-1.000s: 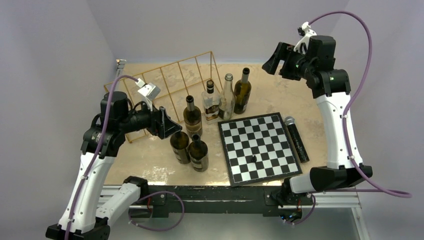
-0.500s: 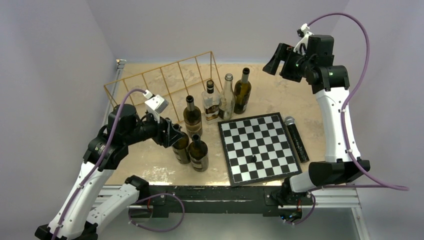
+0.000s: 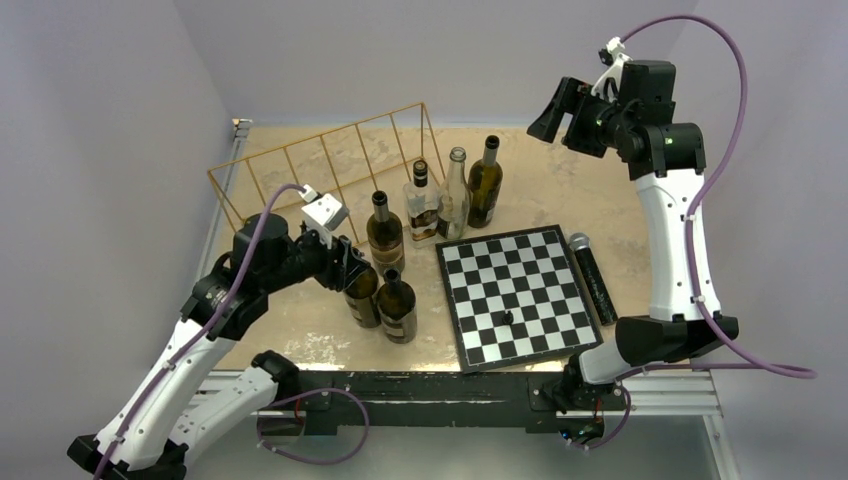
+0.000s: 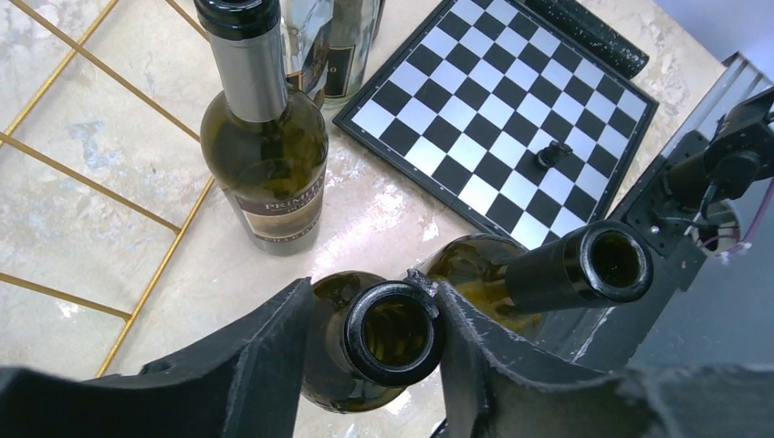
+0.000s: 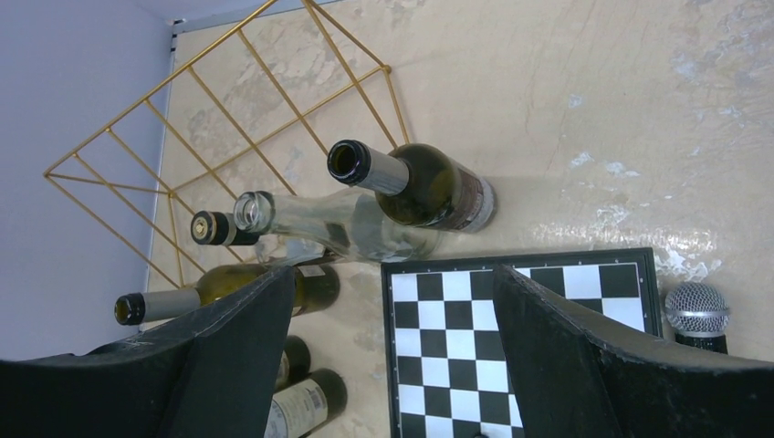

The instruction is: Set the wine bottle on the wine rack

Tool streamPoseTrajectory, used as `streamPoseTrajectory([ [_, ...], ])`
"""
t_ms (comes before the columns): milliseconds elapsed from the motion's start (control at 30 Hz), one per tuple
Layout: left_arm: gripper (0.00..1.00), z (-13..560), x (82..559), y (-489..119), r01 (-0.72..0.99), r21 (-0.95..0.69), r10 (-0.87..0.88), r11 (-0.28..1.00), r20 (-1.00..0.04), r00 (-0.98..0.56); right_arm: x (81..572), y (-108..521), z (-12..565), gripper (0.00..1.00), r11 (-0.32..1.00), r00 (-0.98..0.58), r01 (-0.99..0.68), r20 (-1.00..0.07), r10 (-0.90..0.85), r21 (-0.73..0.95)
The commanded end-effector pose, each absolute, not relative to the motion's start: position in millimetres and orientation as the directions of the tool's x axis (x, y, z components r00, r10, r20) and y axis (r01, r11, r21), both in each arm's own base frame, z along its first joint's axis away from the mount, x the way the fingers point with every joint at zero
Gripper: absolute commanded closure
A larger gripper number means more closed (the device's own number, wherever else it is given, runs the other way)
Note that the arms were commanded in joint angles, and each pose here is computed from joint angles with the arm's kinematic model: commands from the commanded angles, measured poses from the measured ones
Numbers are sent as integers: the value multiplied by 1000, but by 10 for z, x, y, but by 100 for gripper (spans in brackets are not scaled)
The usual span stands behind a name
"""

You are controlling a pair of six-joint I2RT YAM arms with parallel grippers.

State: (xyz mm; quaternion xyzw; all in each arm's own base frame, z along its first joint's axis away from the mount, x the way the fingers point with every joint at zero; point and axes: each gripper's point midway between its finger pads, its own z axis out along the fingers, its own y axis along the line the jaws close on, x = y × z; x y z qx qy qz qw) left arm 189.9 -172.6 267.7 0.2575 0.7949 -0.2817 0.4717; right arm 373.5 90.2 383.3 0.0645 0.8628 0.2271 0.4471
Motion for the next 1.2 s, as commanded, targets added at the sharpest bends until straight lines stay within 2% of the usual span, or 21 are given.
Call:
streamPoseTrajectory([
  [0,51,2749,1972,-1738,686,-136,155,715,-925,-346,3669,895,3952,17,883,-577,-99,-750,324,458],
  [100,69,2752,1981,-1715,678,-119,161,725,-928,-335,3651,875,3939,16,888,-578,-91,-751,321,450],
  [167,77,2757,2009,-1666,660,-99,165,745,-931,-325,3640,861,3937,16,891,-575,-86,-752,322,447],
  [267,99,2802,2075,-1577,620,-69,163,782,-937,-310,3631,858,3934,16,891,-575,-85,-752,322,446],
  [400,100,2959,2206,-1395,518,-35,138,855,-946,-292,3621,859,3934,16,891,-575,-83,-751,324,447],
  [500,100,3104,2354,-1164,364,-19,102,931,-945,-311,3628,863,3926,16,889,-576,-82,-749,328,451],
  [667,100,3271,2510,-885,164,1,56,986,-942,-331,3683,853,3925,16,888,-568,-78,-752,335,454],
  [967,100,3645,2622,-258,-218,74,-1,973,-945,-328,3693,848,3906,16,882,-571,-66,-742,351,467],
  [1167,100,3599,2751,5,-319,-8,-128,948,-926,-356,3662,851,3875,17,878,-578,-59,-733,359,475],
])
